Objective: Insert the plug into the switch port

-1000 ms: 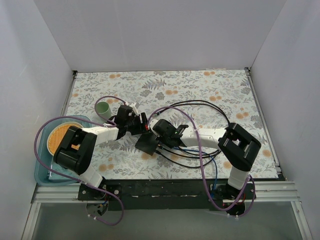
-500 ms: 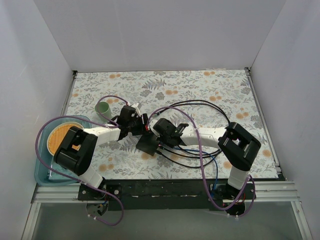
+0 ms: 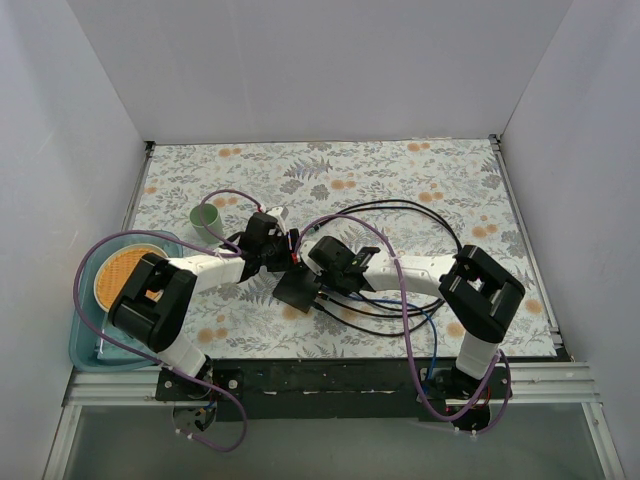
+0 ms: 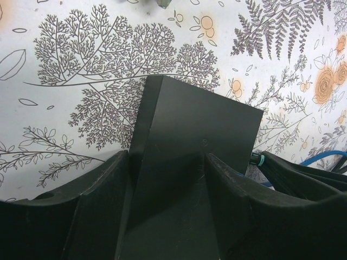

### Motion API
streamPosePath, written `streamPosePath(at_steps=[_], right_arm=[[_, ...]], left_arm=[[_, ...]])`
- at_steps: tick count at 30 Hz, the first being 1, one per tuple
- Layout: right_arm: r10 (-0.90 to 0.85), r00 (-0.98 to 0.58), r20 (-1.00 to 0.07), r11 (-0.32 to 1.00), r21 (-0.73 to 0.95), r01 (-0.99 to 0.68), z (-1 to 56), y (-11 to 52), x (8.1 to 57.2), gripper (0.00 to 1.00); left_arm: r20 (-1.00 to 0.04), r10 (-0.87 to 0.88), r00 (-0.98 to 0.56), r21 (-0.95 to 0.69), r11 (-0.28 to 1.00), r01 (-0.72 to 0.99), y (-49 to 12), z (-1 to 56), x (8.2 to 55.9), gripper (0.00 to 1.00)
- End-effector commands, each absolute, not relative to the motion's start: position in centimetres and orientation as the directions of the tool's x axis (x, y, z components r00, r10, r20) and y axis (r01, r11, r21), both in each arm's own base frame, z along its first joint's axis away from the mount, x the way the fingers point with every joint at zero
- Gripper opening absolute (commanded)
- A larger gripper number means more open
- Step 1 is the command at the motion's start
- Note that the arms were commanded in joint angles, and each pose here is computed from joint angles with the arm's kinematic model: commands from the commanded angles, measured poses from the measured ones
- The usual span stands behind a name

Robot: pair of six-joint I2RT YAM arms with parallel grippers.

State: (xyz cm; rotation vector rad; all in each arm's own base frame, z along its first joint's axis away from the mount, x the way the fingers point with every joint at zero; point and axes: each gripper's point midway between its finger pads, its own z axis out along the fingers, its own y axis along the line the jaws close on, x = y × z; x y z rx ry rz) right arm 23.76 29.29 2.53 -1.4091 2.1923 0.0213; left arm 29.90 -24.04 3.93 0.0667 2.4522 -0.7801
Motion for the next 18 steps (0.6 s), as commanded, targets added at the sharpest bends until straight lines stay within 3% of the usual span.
streamPosePath(at_steps=[1, 18], right_arm=[[-0.493, -0.082, -0.866, 0.431, -0.162, -0.887, 12.4, 42.5, 25.9, 0.01], [-0.490, -0.131, -0.862, 0.478, -0.140, -0.867, 12.0, 41.8, 26.0, 0.01]], left_arm=[[-0.356, 0.121, -0.927, -0.791, 0.490, 0.367, -33.0, 9.1, 20.2, 0.35], [-0.369, 0.086, -0.926, -0.775, 0.521, 0.357, -33.1, 8.8, 20.5, 0.35]])
